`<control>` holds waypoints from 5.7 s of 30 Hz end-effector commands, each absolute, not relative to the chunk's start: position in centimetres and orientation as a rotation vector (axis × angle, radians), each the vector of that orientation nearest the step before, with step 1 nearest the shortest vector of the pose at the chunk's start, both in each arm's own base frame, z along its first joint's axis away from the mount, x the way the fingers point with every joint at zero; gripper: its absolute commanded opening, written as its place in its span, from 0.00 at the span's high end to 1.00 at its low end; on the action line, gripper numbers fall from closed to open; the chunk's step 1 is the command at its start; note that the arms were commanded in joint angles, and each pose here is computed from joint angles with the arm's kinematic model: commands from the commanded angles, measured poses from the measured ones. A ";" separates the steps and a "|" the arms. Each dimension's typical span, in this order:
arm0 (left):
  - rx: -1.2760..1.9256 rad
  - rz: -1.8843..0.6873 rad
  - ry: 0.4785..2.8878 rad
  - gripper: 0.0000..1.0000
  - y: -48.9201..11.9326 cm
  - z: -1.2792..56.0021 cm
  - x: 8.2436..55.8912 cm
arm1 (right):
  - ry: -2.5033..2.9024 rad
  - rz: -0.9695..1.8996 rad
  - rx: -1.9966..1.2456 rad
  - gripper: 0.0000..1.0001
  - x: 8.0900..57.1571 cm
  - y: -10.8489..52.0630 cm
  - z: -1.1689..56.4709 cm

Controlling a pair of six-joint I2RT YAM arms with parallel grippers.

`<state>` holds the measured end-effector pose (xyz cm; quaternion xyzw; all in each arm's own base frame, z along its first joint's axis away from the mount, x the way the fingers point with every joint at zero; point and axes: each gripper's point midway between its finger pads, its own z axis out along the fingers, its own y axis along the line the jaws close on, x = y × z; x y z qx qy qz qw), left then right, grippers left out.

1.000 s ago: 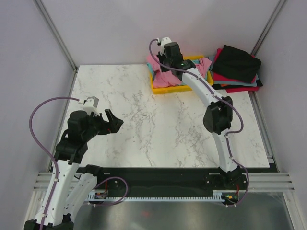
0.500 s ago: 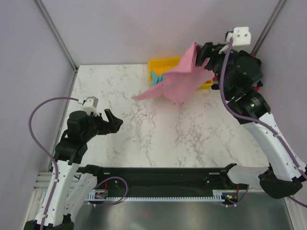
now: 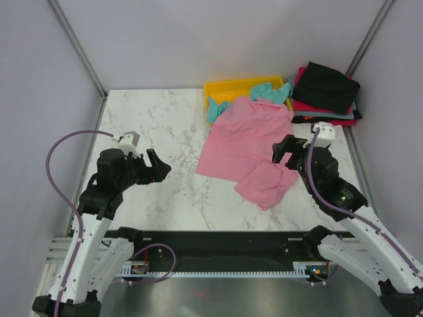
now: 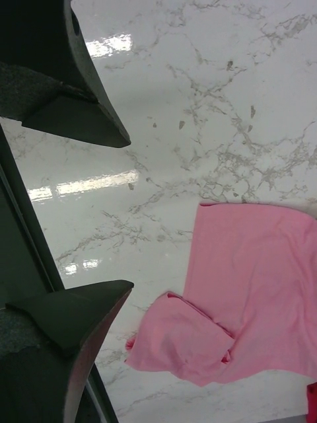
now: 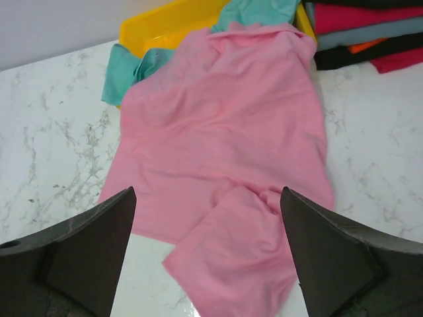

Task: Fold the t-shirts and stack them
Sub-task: Move the tshirt to the center of the board, then flatten the tshirt out

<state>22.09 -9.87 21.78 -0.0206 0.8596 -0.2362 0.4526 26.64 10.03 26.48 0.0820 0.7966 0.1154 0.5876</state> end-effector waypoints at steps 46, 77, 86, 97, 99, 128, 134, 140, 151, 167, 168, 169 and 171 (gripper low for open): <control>-0.168 -0.474 2.444 0.20 -15.8 6.9 28.1 | 2.534 0.014 -0.380 0.53 24.9 24.9 1.2; -0.158 -0.549 2.520 0.32 -21.7 2.2 32.7 | 2.114 0.333 0.050 1.00 23.1 18.2 8.7; -0.143 -0.564 2.544 0.48 -22.4 1.3 30.6 | 2.143 0.306 0.042 1.00 23.5 18.7 8.3; -0.166 -0.547 2.498 0.98 -21.8 3.1 30.3 | 2.093 0.342 0.087 1.00 23.3 17.7 9.8; -0.153 -0.542 2.446 0.98 -21.7 5.8 30.9 | 2.035 0.373 0.121 1.00 23.5 17.3 12.0; -0.123 -0.375 1.394 0.98 -1.2 56.1 13.5 | 1.010 0.517 0.320 1.00 9.5 -6.2 60.7; -0.112 -0.309 1.438 0.98 -1.3 54.7 14.8 | 1.086 0.434 0.238 1.00 12.0 -3.6 60.0; -0.091 -0.109 1.775 0.98 -4.8 46.8 22.7 | 1.394 -0.130 0.127 1.00 23.2 3.5 53.0; -0.275 -0.128 2.290 0.88 -2.3 26.3 41.7 | 1.887 -0.290 -0.003 0.91 53.0 11.0 31.3; -0.418 -0.185 2.437 0.20 -2.2 19.4 40.5 | 2.078 -0.026 0.086 0.09 49.6 12.9 24.3; -0.409 -0.230 2.418 0.21 -2.8 19.3 40.4 | 2.094 0.049 0.062 0.08 48.6 13.8 23.7; -0.405 -0.253 2.383 0.22 -3.0 20.2 39.7 | 2.110 0.079 0.061 0.08 47.6 13.9 23.0; -0.422 -0.296 2.423 0.23 -3.6 18.0 37.7 | 2.172 0.156 0.052 0.08 44.3 14.2 20.4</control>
